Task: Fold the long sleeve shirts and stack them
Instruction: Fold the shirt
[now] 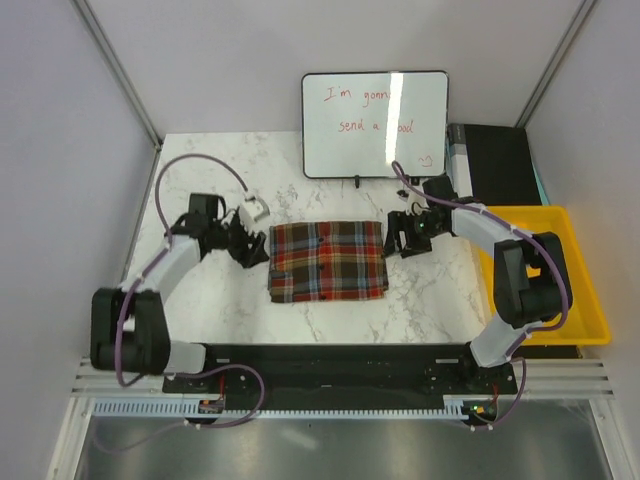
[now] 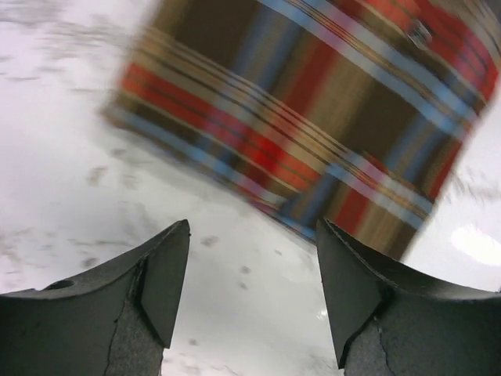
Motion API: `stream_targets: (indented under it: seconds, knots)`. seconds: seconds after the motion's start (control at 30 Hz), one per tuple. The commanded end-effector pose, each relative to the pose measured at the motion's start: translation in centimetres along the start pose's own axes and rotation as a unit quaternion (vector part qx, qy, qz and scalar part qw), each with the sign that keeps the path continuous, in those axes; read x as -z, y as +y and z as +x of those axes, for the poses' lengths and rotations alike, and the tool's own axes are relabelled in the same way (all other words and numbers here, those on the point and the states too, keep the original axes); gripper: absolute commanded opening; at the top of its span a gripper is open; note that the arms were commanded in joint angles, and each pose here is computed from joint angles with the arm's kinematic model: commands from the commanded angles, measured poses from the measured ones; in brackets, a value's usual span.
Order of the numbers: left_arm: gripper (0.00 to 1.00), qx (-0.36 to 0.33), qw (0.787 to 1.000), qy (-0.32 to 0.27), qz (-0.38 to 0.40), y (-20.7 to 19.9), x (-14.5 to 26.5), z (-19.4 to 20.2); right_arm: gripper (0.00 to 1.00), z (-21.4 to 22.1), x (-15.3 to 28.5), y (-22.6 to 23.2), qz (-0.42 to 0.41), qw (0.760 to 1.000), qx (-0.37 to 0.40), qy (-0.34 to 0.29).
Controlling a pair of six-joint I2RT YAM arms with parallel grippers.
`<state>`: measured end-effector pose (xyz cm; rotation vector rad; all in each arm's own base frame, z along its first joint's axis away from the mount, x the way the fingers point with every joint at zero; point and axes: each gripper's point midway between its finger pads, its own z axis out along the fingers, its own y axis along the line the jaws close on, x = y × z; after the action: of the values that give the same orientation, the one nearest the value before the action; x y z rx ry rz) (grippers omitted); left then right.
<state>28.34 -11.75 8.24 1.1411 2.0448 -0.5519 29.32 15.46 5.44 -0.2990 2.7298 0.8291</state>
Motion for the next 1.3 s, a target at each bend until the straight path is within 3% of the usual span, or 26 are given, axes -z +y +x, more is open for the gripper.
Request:
stream_targets:
  seconds: [0.0,0.03,0.1,0.33,0.5,0.6,0.87,1.0,1.17,1.2,1.27]
  knots:
    - [0.79,0.248,0.968,-0.041,0.007,4.9,0.2,-5.0,0.78,-5.6,-0.5,-1.7,0.030,0.998,-0.014,-0.046]
    - [0.83,0.273,0.961,-0.034,0.013,5.4,-0.5,-4.8,0.84,-6.5,-1.2,-2.2,0.033,0.998,-0.025,-0.046]
    - [0.88,0.317,0.947,-0.040,0.014,6.1,-0.9,-5.9,0.87,-7.9,-1.6,-2.4,0.036,0.997,-0.043,-0.053]
    - [0.91,0.421,0.906,-0.015,0.033,6.4,-3.8,-4.1,0.96,-7.2,-4.8,-3.1,0.018,0.993,-0.116,-0.015]
    - [0.88,0.473,0.880,0.017,0.034,5.7,-5.6,-1.5,0.93,-5.8,-6.5,-3.3,0.002,0.991,-0.135,0.011]
    - [0.86,0.496,0.867,0.026,0.049,5.2,-6.4,-1.0,0.86,-4.6,-7.9,-2.9,-0.020,0.987,-0.152,0.037]
    - [0.86,0.530,0.844,0.043,0.066,4.5,-8.8,-0.5,0.78,-2.4,-11.2,-2.4,-0.044,0.983,-0.163,0.073]
    - [0.77,0.560,0.823,0.054,0.079,4.2,-9.4,-0.4,0.73,-2.0,-11.9,-2.4,-0.056,0.980,-0.170,0.083]
    - [0.55,0.554,0.825,0.053,0.095,4.1,-10.1,-0.7,0.47,-2.9,-12.1,-1.4,-0.090,0.980,-0.161,0.073]
    - [0.47,0.548,0.829,0.051,0.101,4.1,-10.2,-0.7,0.44,-3.4,-11.7,-1.0,-0.098,0.981,-0.154,0.065]
    - [0.33,0.525,0.842,0.037,0.114,4.3,-10.1,-1.5,0.28,-4.6,-11.3,-0.2,-0.116,0.984,-0.124,0.046]
